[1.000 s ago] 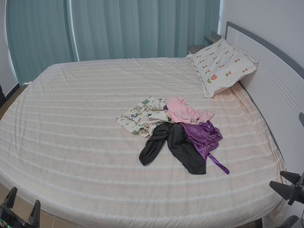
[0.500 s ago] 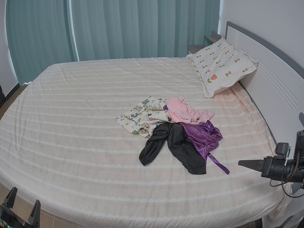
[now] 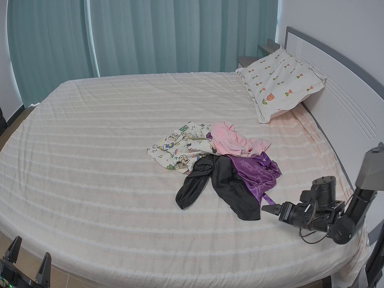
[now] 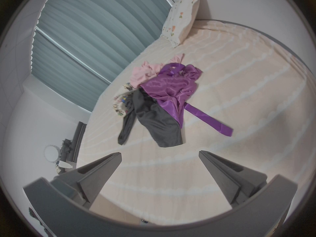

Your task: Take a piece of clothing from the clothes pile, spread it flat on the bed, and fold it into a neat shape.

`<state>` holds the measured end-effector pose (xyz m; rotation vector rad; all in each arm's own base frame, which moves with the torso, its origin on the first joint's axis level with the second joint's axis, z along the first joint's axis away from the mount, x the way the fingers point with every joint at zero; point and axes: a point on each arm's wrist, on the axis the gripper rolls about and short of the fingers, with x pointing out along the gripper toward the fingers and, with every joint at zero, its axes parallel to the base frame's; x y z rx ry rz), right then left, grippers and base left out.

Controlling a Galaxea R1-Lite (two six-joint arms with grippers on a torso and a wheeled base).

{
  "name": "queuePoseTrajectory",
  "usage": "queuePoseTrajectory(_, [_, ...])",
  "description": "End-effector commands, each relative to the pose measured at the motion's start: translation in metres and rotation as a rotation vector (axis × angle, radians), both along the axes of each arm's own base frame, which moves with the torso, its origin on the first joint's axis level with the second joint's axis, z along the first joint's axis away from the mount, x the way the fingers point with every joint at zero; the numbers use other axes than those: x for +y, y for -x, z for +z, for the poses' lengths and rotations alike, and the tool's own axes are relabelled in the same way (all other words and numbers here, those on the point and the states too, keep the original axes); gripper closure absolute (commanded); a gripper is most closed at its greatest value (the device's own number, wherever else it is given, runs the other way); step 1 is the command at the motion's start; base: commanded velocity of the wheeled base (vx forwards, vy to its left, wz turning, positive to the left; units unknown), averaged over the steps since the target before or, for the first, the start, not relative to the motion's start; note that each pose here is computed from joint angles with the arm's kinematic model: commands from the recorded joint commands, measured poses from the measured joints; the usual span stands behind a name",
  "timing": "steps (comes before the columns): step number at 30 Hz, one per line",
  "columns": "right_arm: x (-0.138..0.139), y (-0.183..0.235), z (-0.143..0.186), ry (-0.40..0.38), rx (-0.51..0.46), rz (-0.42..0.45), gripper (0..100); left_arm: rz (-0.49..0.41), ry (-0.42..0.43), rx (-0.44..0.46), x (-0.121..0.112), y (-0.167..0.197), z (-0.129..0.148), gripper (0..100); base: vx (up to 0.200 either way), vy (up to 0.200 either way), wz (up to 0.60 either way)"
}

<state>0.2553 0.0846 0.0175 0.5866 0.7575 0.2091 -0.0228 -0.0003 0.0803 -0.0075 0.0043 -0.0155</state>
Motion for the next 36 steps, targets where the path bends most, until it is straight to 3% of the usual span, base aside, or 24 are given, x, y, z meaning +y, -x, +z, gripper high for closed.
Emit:
queuePoseTrajectory(1, [0.027,-0.020,-0.052,0.048,0.064,0.014,0,0.000,0.000,0.000,0.000,0.000,-0.005,0,0.000,0.000,0.00])
queuePoseTrajectory(16, [0.044,-0.066,-0.044,0.048,0.006,-0.012,0,0.000,0.000,0.000,0.000,0.000,-0.005,0,0.000,0.000,0.00])
queuePoseTrajectory(18, [0.054,-0.074,-0.059,0.113,0.011,-0.035,0,0.000,0.000,0.000,0.000,0.000,-0.005,0,0.000,0.000,0.00])
queuePoseTrajectory(28, [0.066,-0.079,-0.070,0.162,-0.007,-0.004,0,0.000,0.000,-0.001,0.000,0.000,-0.005,0,0.000,0.000,0.00])
queuePoseTrajectory(36, [0.075,-0.083,-0.087,0.262,-0.041,0.000,0,0.000,0.000,0.000,0.000,0.000,-0.005,0,0.000,0.000,0.00])
